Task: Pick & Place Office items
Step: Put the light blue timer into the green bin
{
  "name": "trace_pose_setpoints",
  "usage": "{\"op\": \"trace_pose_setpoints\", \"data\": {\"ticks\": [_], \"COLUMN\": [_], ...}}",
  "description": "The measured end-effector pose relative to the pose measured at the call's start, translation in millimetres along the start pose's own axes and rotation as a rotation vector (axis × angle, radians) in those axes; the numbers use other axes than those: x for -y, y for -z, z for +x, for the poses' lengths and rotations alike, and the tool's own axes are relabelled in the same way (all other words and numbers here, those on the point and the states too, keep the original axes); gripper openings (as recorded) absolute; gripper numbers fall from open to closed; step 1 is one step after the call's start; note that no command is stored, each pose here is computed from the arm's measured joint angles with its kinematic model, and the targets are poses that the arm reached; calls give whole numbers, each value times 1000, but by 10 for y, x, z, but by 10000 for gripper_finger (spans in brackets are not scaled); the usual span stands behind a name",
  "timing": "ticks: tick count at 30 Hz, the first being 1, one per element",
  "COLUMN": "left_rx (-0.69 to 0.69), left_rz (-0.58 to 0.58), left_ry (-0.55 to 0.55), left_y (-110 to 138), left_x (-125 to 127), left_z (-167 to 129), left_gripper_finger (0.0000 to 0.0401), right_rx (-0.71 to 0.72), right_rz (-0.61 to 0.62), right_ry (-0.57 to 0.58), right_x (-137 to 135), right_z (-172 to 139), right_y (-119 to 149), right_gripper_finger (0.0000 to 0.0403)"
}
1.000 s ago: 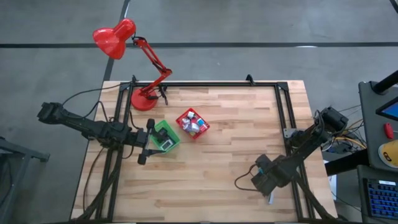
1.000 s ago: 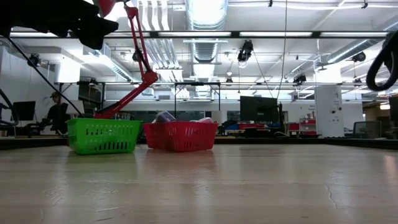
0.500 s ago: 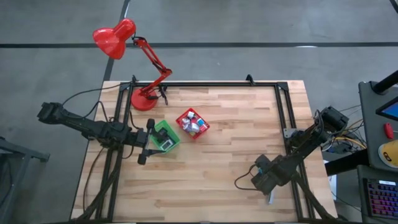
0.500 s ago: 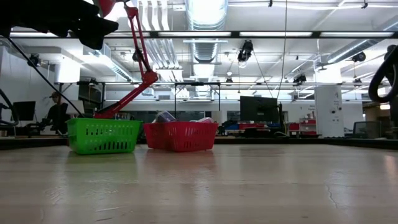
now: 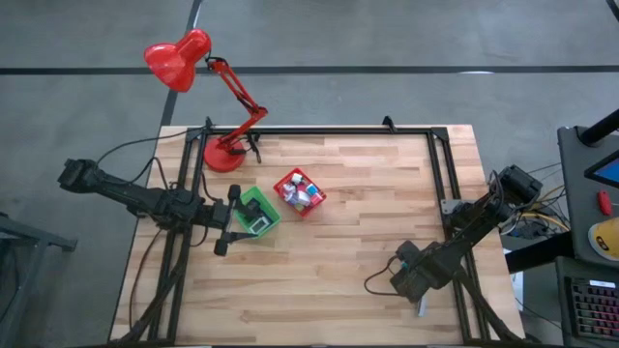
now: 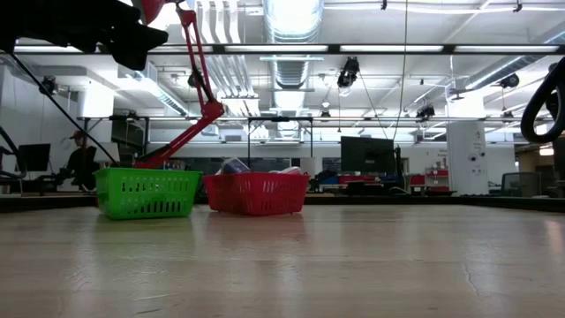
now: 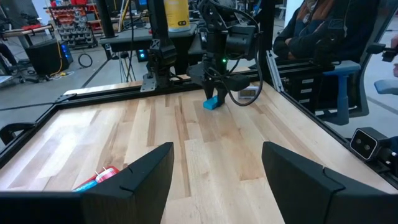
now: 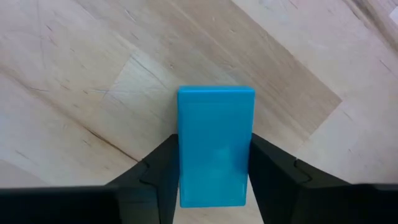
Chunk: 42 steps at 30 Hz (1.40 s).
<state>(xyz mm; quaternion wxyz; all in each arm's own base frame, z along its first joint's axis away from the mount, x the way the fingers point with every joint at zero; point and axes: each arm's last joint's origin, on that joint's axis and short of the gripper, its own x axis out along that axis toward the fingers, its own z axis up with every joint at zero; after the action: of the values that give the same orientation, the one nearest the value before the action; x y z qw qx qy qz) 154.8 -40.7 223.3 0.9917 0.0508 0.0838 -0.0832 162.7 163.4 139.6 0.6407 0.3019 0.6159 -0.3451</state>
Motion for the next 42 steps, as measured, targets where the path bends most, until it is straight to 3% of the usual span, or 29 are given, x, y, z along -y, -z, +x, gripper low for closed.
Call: {"op": "trace_pose_setpoints", "data": {"ticks": [13,18,23,31,42], "left_rx": [0,0,0,0,0], "left_rz": [0,0,0,0,0], "left_ry": [0,0,0,0,0], "left_y": [0,0,0,0,0], "left_x": [0,0,0,0,0], "left_z": [0,0,0,-1,0], "left_gripper_finger": [250,250,250,250,250], "right_rx": [-4,27,195,606,908], "right_rz": [1,8,-23,-33,-275], "right_ry": [-8,-66,-133,-330,-341], "right_x": [-5,-60,-81,-179,-547], "right_z": [-8,-168,-398,-629,-579], "right_y": [0,-21,-81,-208,-570], "right_gripper_finger": [168,165,167,162,161]}}
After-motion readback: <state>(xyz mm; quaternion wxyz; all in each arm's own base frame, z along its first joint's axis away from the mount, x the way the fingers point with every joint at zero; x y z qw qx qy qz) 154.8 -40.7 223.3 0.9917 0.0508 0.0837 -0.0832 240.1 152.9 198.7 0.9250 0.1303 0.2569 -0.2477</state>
